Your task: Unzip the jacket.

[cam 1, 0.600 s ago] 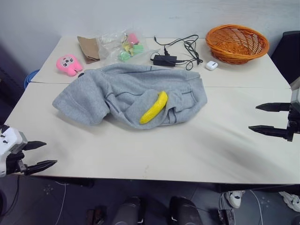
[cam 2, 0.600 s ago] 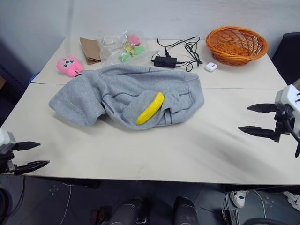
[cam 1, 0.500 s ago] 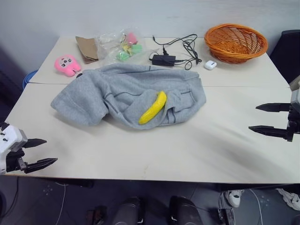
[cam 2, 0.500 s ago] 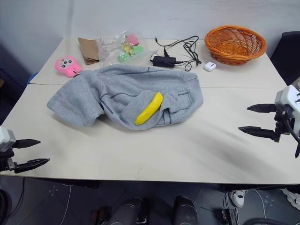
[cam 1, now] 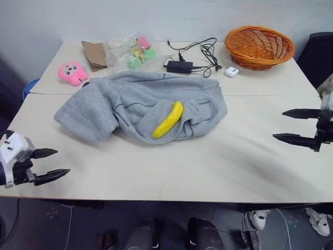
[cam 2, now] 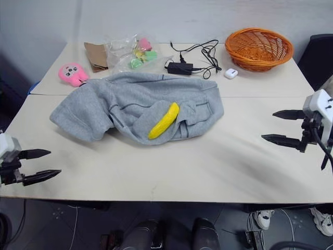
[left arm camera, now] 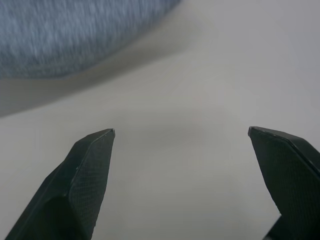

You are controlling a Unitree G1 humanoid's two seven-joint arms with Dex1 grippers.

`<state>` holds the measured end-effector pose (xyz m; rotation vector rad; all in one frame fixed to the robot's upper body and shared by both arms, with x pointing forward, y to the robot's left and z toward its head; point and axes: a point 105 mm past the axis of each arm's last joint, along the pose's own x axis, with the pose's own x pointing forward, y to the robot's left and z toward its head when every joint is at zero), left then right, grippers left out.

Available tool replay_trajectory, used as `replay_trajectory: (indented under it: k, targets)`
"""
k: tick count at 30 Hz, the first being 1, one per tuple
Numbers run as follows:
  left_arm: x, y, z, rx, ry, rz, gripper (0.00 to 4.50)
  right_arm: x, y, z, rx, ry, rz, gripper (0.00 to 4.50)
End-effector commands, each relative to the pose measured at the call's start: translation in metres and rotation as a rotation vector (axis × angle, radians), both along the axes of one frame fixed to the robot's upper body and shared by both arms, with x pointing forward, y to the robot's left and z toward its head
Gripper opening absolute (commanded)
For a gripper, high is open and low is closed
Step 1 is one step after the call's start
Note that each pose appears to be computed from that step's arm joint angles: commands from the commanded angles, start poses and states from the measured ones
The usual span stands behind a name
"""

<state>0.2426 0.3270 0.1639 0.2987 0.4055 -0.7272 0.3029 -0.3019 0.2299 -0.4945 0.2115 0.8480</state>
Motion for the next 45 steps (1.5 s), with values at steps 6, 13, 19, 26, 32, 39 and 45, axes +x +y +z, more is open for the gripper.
replay_trajectory:
  k: [6,13,19,26,32,39,45]
  targets:
    - [0.017,-0.082,0.046,-0.158,-0.123,-0.223,4.5,0.008,0.079,0.038,-0.062,-0.167,0.286,4.47]
    - [0.018,-0.145,0.073,-0.161,-0.195,-0.425,4.5,0.028,0.19,0.044,-0.152,-0.366,0.535,4.47]
    - [0.018,-0.149,0.06,-0.096,-0.184,-0.433,4.5,0.047,0.253,0.021,-0.28,-0.495,0.607,2.84]
    - [0.021,-0.146,0.053,-0.066,-0.195,-0.419,4.5,0.073,0.264,-0.016,-0.568,-0.66,0.639,2.53]
    - [0.026,-0.141,0.052,-0.051,-0.212,-0.397,4.5,0.082,0.267,-0.017,-0.623,-0.716,0.667,2.53]
    - [0.027,-0.148,0.052,-0.068,-0.222,-0.413,4.5,0.091,0.282,-0.027,-0.716,-0.822,0.693,2.53]
    - [0.031,-0.152,0.055,-0.069,-0.236,-0.417,4.5,0.092,0.3,-0.03,-0.685,-0.868,0.697,2.34]
